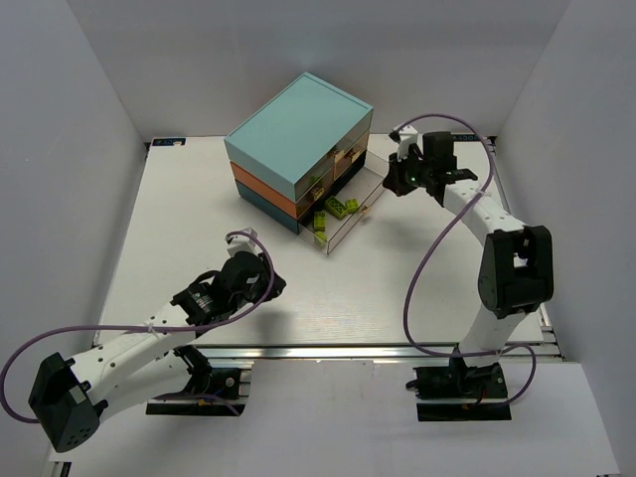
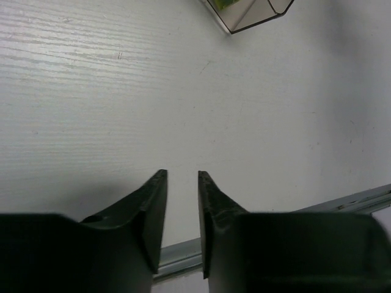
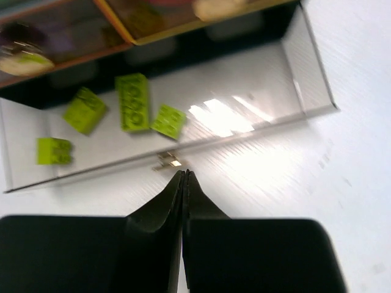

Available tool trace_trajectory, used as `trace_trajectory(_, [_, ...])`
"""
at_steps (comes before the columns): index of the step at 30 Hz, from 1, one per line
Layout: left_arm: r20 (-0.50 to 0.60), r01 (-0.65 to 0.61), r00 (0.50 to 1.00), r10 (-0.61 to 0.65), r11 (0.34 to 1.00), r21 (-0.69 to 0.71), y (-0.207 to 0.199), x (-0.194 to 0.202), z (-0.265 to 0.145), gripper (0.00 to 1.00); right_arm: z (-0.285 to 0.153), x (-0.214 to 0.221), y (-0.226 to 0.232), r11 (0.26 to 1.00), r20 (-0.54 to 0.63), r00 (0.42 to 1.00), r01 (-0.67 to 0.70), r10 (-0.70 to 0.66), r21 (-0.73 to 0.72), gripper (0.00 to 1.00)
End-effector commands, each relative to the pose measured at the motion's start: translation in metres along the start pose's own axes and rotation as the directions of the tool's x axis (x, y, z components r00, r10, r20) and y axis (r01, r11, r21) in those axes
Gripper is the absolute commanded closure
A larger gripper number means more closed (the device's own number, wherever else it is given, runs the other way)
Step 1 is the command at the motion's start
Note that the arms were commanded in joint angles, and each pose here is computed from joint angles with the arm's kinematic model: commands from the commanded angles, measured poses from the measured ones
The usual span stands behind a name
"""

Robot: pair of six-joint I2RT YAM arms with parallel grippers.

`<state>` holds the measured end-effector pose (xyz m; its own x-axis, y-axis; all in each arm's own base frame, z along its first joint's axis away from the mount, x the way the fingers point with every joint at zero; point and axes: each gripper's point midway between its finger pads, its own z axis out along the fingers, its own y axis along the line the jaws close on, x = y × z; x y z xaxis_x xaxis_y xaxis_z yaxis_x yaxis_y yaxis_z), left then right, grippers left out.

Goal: Sort the legos into containers by color

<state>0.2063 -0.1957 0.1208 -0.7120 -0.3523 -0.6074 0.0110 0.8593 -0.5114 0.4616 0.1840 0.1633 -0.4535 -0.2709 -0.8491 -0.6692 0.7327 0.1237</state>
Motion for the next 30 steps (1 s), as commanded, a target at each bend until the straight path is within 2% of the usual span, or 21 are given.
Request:
trace_trajectory(1, [0.026,0.002,1.0,-0.002,1.0,0.008,0.001,-0.005,0.0,0.66,-0.003,0.041,-0.04,0.975,-0.108,0.994,0.009,0.015,0.22,1.0])
trace_trajectory(2, [0.027,0.001,1.0,-0.001,1.0,0.011,0.0,-0.005,0.0,0.75,-0.002,0.061,-0.039,0.973,-0.172,0.983,-0.018,0.059,0.231,1.0])
trace_trajectory(3, [0.029,0.0,1.0,0.0,1.0,0.012,0.0,-0.005,0.0,0.79,0.001,0.066,-0.042,0.969,-0.194,0.977,-0.036,0.085,0.245,1.0])
trace_trajectory(4, [0.027,-0.004,1.0,0.004,1.0,0.009,0.0,-0.005,0.0,0.81,0.009,0.082,-0.045,0.966,-0.239,0.964,-0.058,0.12,0.252,1.0])
trace_trajectory(6, [0.026,-0.007,1.0,0.006,1.0,0.006,0.0,-0.006,0.0,0.81,0.018,0.087,-0.041,0.963,-0.245,0.953,-0.115,0.176,0.244,1.0])
trace_trajectory(8, [0.025,-0.011,1.0,0.011,1.0,-0.003,0.0,-0.008,-0.002,0.78,0.034,0.084,-0.043,0.958,-0.237,0.947,-0.159,0.216,0.237,1.0])
trace_trajectory(13, [0.033,0.001,0.999,0.0,1.0,-0.019,0.0,-0.013,-0.007,0.57,0.076,0.058,-0.038,0.97,-0.168,0.96,-0.203,0.224,0.134,1.0])
trace_trajectory(17, [0.043,0.028,0.999,-0.027,0.999,-0.023,0.001,-0.015,-0.011,0.54,0.1,0.033,-0.026,0.971,-0.071,0.968,-0.24,0.239,-0.011,1.0])
trace_trajectory(19, [0.051,0.042,0.998,-0.041,0.999,-0.026,0.001,-0.017,-0.012,0.53,0.114,0.032,-0.017,0.955,-0.063,0.958,-0.284,0.28,-0.083,1.0])
trace_trajectory(21, [0.055,0.054,0.997,-0.052,0.998,-0.038,0.001,-0.019,-0.014,0.51,0.132,0.01,-0.006,0.938,-0.016,0.954,-0.296,0.298,-0.182,1.0])
trace_trajectory(27, [0.048,0.058,0.997,-0.056,0.998,-0.036,-0.004,-0.02,-0.015,0.42,0.156,-0.004,0.009,0.905,0.044,0.935,-0.327,0.351,-0.272,1.0])
trace_trajectory(30, [0.039,0.064,0.997,-0.062,0.997,-0.036,-0.005,-0.019,-0.014,0.37,0.17,-0.004,0.011,0.891,0.049,0.927,-0.343,0.373,-0.299,0.95])
